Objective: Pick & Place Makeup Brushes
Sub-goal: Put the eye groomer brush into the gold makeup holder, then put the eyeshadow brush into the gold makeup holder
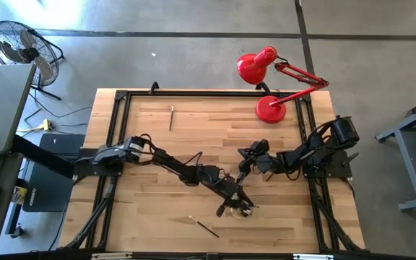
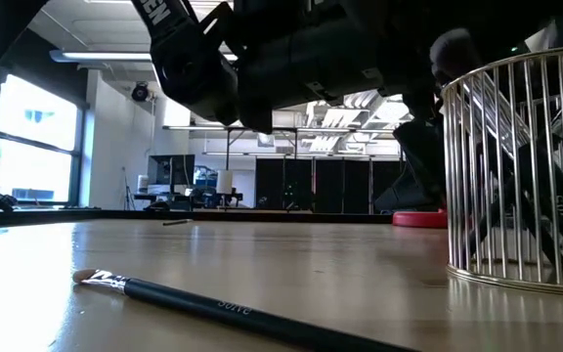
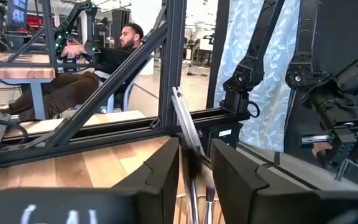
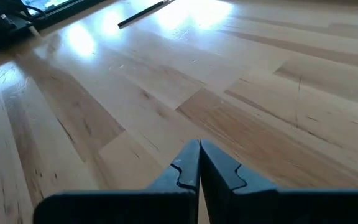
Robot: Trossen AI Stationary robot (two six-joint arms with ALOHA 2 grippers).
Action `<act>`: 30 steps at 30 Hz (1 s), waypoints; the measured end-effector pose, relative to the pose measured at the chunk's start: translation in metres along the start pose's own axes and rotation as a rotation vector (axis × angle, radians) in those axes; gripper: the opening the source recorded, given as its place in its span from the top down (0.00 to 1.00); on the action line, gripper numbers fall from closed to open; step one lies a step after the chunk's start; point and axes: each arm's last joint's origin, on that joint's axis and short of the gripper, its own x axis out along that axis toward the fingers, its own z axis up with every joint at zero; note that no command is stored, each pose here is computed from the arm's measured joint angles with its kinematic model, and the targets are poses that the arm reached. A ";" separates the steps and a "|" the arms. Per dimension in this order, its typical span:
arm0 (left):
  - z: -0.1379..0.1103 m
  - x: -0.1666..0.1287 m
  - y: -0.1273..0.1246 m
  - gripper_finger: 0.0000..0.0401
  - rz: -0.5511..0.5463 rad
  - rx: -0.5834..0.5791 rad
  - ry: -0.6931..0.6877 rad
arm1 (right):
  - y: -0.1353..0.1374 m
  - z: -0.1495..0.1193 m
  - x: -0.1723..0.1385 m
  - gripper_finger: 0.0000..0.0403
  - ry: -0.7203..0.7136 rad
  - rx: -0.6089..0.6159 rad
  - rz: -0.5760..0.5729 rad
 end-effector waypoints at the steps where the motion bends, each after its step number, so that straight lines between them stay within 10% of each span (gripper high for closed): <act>1: 0.000 0.000 0.000 0.77 0.000 -0.002 0.000 | 0.000 0.000 0.000 0.98 0.000 0.000 0.000; 30: 0.029 -0.002 -0.002 0.76 0.094 0.091 0.099 | 0.000 0.000 0.000 0.98 -0.003 -0.010 -0.004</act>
